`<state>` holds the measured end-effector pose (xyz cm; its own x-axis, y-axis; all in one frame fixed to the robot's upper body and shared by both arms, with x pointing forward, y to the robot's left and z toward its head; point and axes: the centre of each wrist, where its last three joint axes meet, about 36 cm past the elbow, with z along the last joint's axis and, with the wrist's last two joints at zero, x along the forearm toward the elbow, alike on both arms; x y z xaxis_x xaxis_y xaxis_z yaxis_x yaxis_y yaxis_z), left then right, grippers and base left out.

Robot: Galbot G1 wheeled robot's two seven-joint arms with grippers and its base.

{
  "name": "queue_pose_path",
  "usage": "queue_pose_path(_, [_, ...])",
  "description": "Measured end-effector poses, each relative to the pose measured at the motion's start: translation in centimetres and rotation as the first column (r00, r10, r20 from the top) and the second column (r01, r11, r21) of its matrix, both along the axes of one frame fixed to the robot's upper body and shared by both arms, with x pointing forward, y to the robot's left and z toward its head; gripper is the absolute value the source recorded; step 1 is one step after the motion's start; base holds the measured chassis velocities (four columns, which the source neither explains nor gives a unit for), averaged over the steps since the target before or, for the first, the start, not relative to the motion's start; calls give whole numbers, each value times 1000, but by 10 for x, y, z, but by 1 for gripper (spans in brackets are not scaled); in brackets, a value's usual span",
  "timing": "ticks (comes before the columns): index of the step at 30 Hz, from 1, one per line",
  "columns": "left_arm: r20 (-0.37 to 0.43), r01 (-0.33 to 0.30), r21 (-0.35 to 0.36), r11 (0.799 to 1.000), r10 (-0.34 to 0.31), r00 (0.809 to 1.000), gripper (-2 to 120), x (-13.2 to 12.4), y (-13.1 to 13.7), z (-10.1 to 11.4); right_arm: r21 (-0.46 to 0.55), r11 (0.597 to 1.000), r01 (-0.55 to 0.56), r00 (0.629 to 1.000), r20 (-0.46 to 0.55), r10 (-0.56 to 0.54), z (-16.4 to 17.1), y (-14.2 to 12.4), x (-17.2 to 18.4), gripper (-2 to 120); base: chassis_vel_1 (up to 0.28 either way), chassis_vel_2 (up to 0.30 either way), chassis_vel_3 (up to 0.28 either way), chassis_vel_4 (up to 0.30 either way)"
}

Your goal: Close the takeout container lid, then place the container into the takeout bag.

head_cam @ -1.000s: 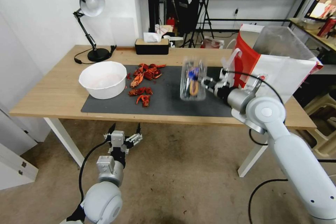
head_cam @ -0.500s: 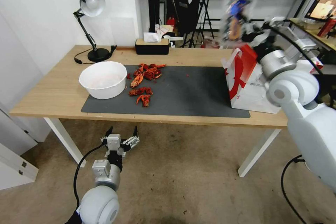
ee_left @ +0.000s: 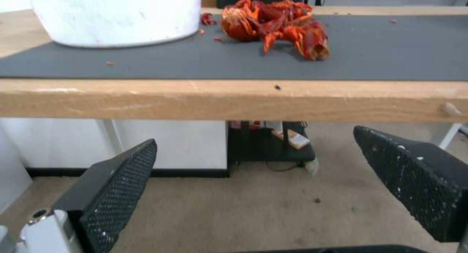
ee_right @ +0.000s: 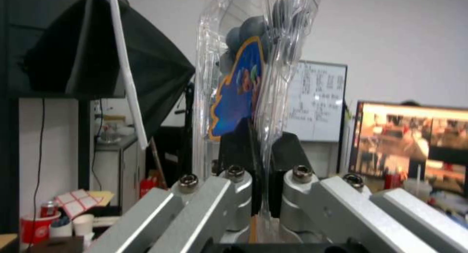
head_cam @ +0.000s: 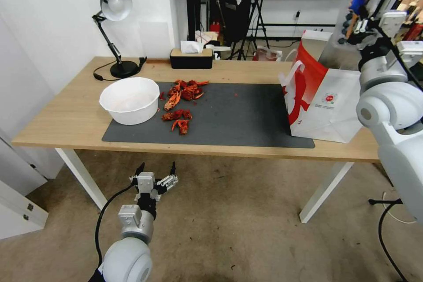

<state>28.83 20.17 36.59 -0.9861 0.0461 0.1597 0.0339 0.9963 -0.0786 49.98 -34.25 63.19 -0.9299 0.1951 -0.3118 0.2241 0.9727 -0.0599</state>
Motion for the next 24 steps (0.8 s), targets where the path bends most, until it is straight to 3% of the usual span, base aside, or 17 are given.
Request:
queue_pose_path(5, [-8, 2, 5, 1000, -2, 1000, 100, 0, -1, -2, 87, 996, -25, 999, -43, 29, -5, 2, -6, 0, 0, 0, 0, 0])
queue_pose_path(9, [-9, 1, 10, 1000, 0, 1000, 100, 1, 0, -2, 148, 988, -42, 996, -69, 53, -9, 2, -8, 11, 0, 0, 0, 0])
queue_pose_path(11, [-8, 14, 17, 1000, -14, 1000, 100, 1, 2, 0, 187, 981, -51, 993, -94, 69, -11, 4, -11, 25, 0, 0, 0, 0])
queue_pose_path(24, [-5, 30, 30, 999, -30, 1000, 100, 2, 5, 7, 221, 973, -64, 989, -117, 92, -13, 5, -12, 68, 0, 0, 0, 0])
